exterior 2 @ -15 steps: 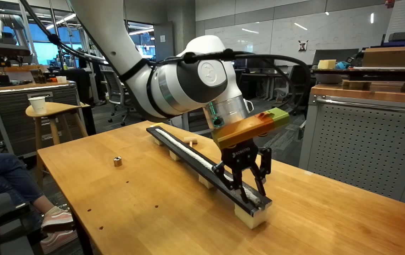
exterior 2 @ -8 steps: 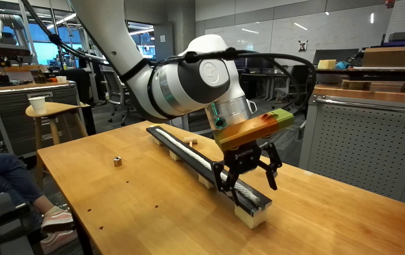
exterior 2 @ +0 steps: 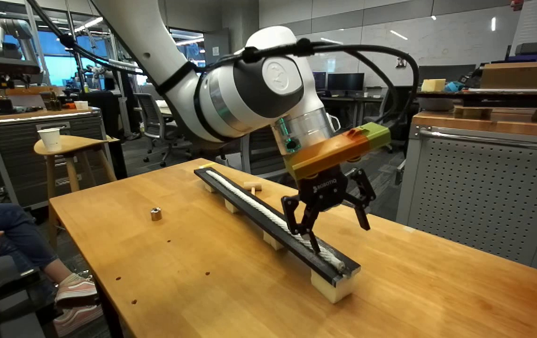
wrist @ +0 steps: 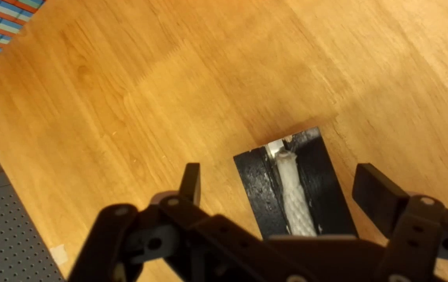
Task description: Put the rope along the center of the black object
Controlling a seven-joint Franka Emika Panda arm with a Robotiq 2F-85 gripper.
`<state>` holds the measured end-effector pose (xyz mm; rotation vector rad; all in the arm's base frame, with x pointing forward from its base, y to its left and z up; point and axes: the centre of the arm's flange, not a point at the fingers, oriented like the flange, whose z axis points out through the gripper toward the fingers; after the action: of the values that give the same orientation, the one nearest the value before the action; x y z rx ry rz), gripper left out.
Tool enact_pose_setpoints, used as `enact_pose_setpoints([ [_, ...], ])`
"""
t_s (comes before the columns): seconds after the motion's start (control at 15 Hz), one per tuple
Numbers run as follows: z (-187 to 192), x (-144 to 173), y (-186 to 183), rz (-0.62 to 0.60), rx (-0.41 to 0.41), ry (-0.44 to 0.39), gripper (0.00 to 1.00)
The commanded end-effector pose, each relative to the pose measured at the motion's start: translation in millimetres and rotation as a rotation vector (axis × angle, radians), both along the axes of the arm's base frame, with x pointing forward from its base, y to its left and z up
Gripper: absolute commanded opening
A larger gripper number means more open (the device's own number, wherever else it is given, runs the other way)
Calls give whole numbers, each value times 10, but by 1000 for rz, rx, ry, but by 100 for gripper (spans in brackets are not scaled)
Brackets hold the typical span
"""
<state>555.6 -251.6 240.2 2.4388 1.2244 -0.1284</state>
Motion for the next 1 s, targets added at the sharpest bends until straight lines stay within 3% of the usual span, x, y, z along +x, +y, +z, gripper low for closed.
enact_pose_setpoints([
  [0.0, 356, -42, 177, -17, 34, -53, 100],
  [0.27, 563, -32, 334, -108, 48, -99, 100],
  [0.93, 1055, -284, 651, -498, 167, -33, 100],
])
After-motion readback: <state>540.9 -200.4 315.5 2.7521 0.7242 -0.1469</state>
